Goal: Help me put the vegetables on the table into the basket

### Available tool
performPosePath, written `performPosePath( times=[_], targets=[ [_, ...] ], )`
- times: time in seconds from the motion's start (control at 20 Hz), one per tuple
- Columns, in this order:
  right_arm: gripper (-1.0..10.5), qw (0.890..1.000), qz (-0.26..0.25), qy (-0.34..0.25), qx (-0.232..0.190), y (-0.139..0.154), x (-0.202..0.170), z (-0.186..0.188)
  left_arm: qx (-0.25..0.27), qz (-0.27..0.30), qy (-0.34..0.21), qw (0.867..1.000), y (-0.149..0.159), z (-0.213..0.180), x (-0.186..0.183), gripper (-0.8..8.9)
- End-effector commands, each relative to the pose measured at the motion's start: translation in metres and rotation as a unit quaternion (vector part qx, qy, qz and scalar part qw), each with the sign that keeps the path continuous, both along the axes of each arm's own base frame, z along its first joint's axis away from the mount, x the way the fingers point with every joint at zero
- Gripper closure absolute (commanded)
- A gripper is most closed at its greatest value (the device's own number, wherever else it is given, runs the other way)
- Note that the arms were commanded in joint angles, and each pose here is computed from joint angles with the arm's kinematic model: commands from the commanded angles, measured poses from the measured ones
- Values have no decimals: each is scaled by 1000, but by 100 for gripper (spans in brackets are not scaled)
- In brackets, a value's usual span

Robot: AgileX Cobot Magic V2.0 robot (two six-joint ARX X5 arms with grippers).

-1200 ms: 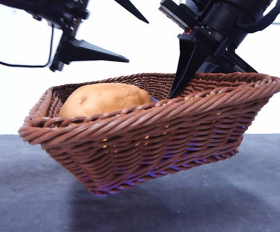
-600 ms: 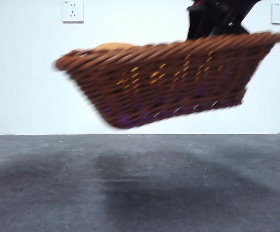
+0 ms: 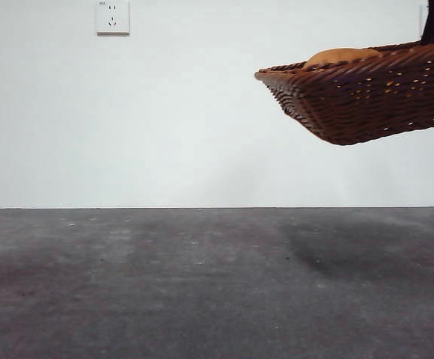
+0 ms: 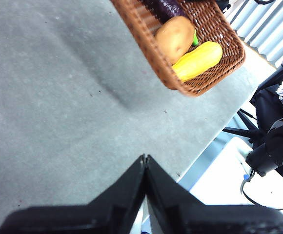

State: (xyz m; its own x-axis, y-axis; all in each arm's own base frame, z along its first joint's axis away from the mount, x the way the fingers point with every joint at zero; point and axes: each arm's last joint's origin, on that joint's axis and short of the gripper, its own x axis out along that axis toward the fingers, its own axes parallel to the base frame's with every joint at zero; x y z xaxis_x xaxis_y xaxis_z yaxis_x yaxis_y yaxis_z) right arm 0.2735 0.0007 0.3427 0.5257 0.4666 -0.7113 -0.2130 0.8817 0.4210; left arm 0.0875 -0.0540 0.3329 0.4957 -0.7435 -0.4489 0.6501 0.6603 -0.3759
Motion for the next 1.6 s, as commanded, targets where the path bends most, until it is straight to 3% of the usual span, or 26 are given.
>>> performPosePath(
  times=[0.05, 0.55, 0.95, 1.25, 1.35, 1.45, 1.6],
  targets=[
    [957, 1000, 10, 6, 4, -9, 11, -13, 4, -2, -11, 1000, 1, 1, 0, 821],
    [957, 993, 15, 120, 18, -28, 82, -119, 20, 19, -7, 1000, 0, -1, 3, 821],
    [957, 989, 8, 146, 24, -28, 80, -173, 32, 19, 17, 999, -5, -6, 15, 821],
    [955, 987, -3, 160, 16, -28, 75, -182, 36, 17, 18, 999, -6, -7, 17, 821],
    [912, 987, -3, 160, 15, -28, 74, -181, 37, 17, 18, 999, -6, -7, 17, 821],
    [681, 988, 0, 151, 21, -27, 75, -178, 36, 17, 18, 999, -6, -7, 17, 821],
    [653, 992, 2, 126, 22, -27, 73, -163, 37, 16, 19, 999, -6, -7, 17, 821]
  ],
)
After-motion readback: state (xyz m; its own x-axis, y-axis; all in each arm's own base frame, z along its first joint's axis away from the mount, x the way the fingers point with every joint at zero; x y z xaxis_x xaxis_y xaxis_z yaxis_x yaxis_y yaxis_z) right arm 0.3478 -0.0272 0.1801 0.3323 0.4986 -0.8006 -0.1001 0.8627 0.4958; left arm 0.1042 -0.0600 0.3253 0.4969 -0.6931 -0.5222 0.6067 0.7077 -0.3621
